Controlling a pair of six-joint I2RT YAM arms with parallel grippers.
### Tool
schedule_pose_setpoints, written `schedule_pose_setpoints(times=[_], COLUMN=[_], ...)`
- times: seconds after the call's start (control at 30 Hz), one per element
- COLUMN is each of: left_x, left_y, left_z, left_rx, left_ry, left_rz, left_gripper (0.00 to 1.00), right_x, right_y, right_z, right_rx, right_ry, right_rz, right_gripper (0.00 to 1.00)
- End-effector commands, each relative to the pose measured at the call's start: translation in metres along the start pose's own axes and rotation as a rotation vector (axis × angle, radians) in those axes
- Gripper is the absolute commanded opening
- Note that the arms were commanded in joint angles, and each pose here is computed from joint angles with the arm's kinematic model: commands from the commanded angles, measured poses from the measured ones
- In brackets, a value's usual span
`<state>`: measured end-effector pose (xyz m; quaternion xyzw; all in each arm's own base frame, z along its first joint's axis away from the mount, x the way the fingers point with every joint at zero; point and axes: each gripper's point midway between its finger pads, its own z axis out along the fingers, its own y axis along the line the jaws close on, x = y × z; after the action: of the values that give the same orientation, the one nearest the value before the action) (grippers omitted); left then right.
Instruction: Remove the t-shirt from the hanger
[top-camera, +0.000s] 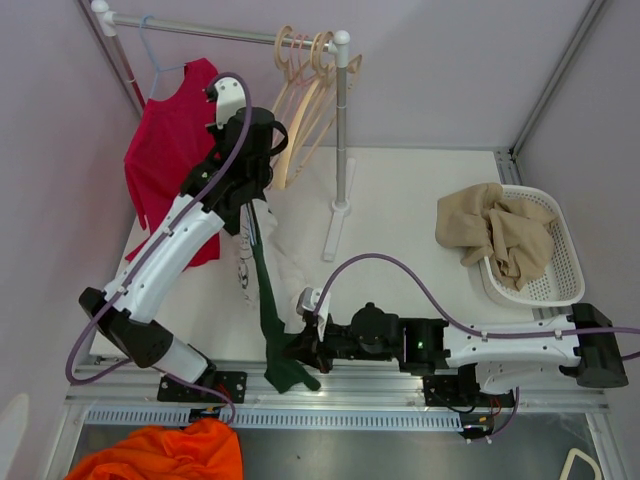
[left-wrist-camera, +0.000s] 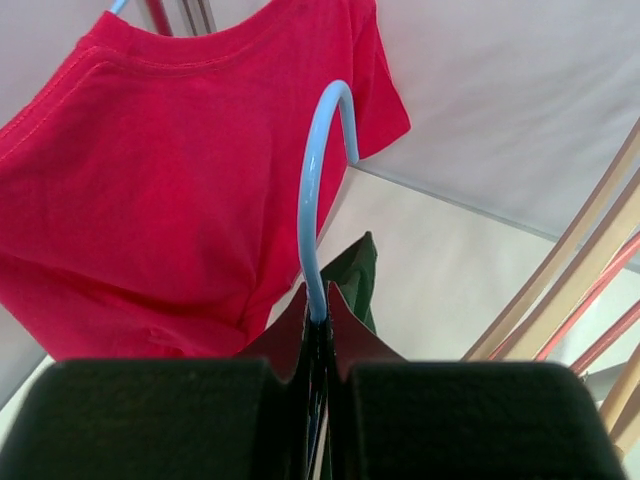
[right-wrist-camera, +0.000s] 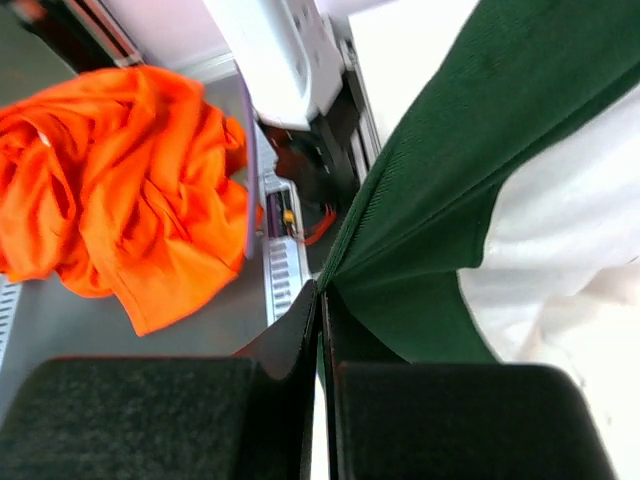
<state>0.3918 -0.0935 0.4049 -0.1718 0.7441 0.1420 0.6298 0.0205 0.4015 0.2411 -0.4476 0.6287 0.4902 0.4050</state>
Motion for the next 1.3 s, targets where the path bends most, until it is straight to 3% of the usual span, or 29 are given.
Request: schedule_pose_setpoints(times=[0.0,0.27,0.43,0.6,0.67,0.87,1.13,1.27], left_x=[-0.053,-0.078,-0.079,-0.021,-0.015,0.039,0.038,0.033], left_y=[0.008,0.04,0.048,0.059,0.071,0.091,0.133,0.149], left_z=[0.0,-0.02,-0.059,-0.099,-0.117,-0.163,-0.177,-0.163], left_rx=[-0.005,0.006,0.184,0.371,0.432,0.624,0.581,0.458], left_ry=[-0.098,-0.118,-0.043,0.16,0.185,0.337,0.26,0.231], left_rz=[-0.146,-0.163,-0.21,-0.113,-0.11,0.036,-0.028,-0.031], left_gripper=[0.01,0.01,0.01,0.01,0.01,0.01,0.01,0.01], right_x=[0.033,0.055,0.047,0.001,-0.025,-0.026,-0.057,-0.096], right_y=[0.022,-0.005,-0.029,-0.083,-0.094,-0.161,-0.179,-0.181], right_z=[-0.002,0.018,0.027,0.038,0.042,0.058,0.033,-0.011], right_rx=[-0.049,0.05,0.112,0.185,0.199,0.348,0.39,0.506], right_ry=[0.075,0.112,0.087,0.014,-0.021,0.042,-0.034,-0.116], right_rz=[0.057,0.034,0.046,0.036,0.028,0.071,0.107,0.063], right_gripper=[0.0,0.0,0.0,0.0,0.0,0.0,0.0,0.0])
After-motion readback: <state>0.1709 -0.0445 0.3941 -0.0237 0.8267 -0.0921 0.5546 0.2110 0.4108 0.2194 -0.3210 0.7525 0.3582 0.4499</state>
